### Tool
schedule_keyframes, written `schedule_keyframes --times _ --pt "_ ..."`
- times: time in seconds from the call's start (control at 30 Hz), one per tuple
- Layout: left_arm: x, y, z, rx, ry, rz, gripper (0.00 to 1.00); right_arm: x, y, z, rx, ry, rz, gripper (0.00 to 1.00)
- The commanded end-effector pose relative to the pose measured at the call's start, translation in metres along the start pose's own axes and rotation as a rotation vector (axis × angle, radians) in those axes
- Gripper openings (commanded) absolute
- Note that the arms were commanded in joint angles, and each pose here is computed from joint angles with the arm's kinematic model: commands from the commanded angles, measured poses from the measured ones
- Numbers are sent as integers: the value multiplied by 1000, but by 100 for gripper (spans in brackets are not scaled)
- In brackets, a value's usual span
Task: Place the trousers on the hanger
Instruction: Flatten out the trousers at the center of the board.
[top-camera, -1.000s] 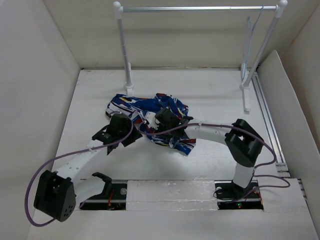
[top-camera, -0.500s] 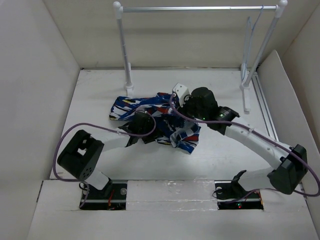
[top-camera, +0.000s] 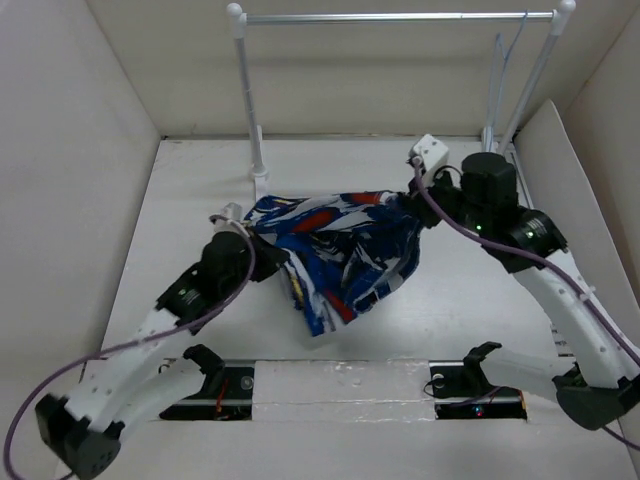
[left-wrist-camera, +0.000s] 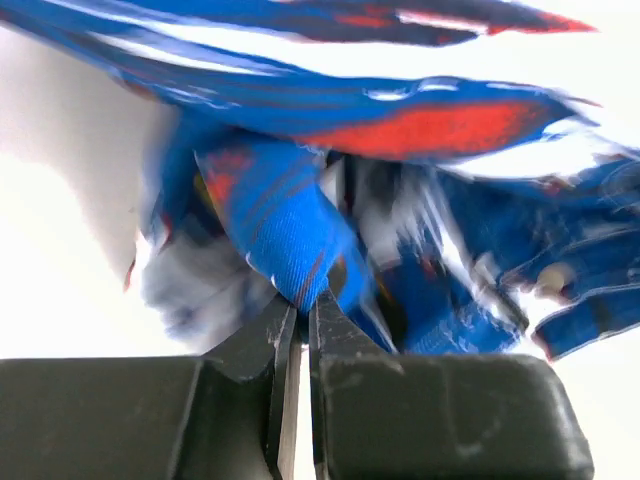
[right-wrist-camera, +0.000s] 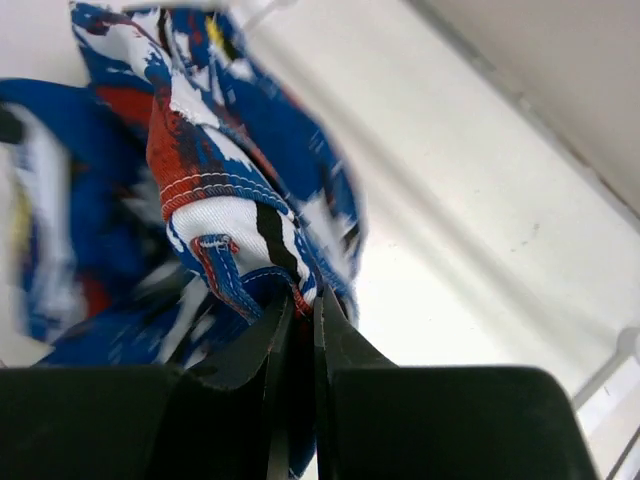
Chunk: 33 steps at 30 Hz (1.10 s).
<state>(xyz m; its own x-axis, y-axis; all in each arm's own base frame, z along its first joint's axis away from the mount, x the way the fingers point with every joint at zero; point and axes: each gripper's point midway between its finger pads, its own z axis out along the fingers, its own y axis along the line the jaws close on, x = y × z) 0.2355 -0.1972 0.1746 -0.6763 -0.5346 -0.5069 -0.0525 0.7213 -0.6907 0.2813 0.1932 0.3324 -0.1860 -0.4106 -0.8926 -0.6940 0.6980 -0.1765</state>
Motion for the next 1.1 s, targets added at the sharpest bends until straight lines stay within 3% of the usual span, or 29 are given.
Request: schedule_keyframes --times 0.0,0.1,0.33,0.37,0.4,0.43,0.5,0.57,0.6,0.67,0.7,0.73,0.77,0.8,0.83,0.87,0.93,1.07 --pt "-27 21 -76 -107 -126 -17 0 0 -39 -37 126 -4 49 0" --pt "-34 2 -105 -18 -135 -17 0 37 -73 -17 167 13 113 0" --pt "27 -36 -81 253 164 36 0 146 -161 30 431 137 334 2" --pt "34 -34 -71 258 190 49 0 148 -168 31 467 138 345 10" --pt "36 -29 -65 237 202 91 0 151 -181 21 538 172 368 38" --pt "33 -23 -61 198 188 114 0 148 -184 17 554 190 379 51" --pt "11 -12 -52 55 123 162 0 136 -180 7 583 206 368 68" --pt "-5 -16 -43 15 89 254 0 115 -154 2 541 168 323 72" --pt "-2 -20 -38 32 116 279 2 116 -143 -2 530 174 311 72" --pt "26 -23 -24 78 283 333 23 141 -113 3 485 210 320 72" --pt "34 -19 -19 68 325 335 32 139 -104 0 462 158 327 69" --pt "35 -11 -14 31 330 342 38 168 -85 8 411 199 337 61" --pt "33 -3 -12 -8 318 343 52 175 -79 12 391 189 349 50" --pt "27 -2 -12 -28 286 341 61 170 -62 22 298 133 354 21" --pt "9 5 -10 -89 208 337 68 177 -51 28 258 140 357 10" --pt "-5 4 -15 -116 160 315 81 188 -40 34 223 159 361 3" --pt "-42 24 -17 -231 47 264 89 192 -23 49 158 173 347 2" --pt "-60 59 -26 -391 27 188 90 178 26 81 -49 168 258 13"
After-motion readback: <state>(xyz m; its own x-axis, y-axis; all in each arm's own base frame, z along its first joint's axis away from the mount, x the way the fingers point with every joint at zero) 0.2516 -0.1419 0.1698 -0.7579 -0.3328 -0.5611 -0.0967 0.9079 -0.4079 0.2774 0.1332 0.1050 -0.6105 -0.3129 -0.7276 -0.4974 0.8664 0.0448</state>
